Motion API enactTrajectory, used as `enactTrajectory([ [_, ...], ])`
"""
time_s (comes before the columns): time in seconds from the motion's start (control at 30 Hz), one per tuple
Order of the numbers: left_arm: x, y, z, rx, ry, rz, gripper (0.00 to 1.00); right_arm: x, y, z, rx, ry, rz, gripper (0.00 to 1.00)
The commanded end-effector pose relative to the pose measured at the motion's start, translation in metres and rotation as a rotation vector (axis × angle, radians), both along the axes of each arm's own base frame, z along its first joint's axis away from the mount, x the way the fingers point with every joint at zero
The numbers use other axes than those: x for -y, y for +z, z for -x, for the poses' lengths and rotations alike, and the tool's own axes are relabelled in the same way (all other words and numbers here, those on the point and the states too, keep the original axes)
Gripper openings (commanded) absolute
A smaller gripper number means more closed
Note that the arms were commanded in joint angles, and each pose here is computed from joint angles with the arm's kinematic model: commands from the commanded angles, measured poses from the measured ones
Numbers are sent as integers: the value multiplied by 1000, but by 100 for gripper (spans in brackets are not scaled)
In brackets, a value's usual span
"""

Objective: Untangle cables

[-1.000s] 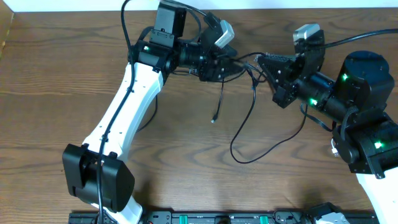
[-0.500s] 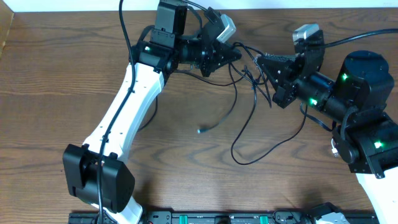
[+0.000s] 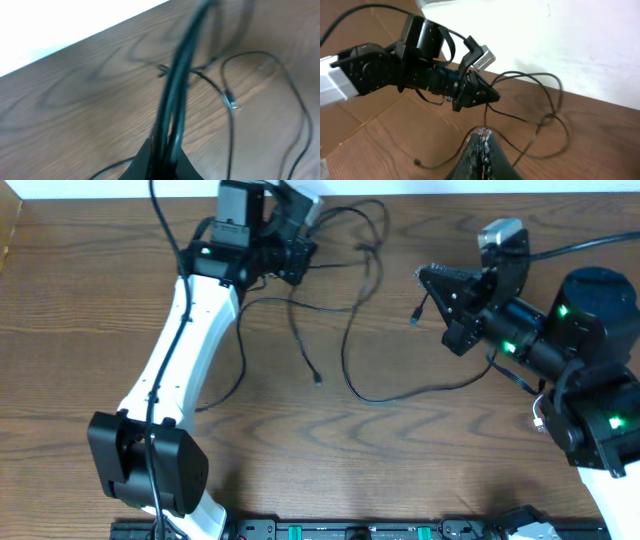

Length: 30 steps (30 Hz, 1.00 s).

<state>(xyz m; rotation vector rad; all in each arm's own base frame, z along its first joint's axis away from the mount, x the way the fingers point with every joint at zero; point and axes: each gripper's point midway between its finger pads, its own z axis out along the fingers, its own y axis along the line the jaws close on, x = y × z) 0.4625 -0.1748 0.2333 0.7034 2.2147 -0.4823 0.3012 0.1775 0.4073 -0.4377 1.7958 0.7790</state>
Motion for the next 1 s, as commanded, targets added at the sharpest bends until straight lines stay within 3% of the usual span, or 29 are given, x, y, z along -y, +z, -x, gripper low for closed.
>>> enactTrajectory([
  [0.0, 0, -5, 1, 0, -19, -22, 8, 4, 6, 2, 3, -16, -1, 4],
  [0.07, 10, -3, 6, -1, -54, -1, 7, 3, -5, -4, -35, -24, 14, 24],
  [0.1, 15, -3, 8, -2, -66, 1, 7, 4, -13, -9, -59, -39, 26, 29],
  [0.27, 37, -4, 21, 2, -147, -10, 7, -3, -56, -39, -162, -47, 91, 36],
  [0.6, 75, 8, 55, -3, -315, 49, 8, -14, -157, -106, -315, -72, 226, 44],
  [0.97, 71, 52, 72, 100, -344, 66, 7, -1, -168, -125, -320, -113, 223, 44],
])
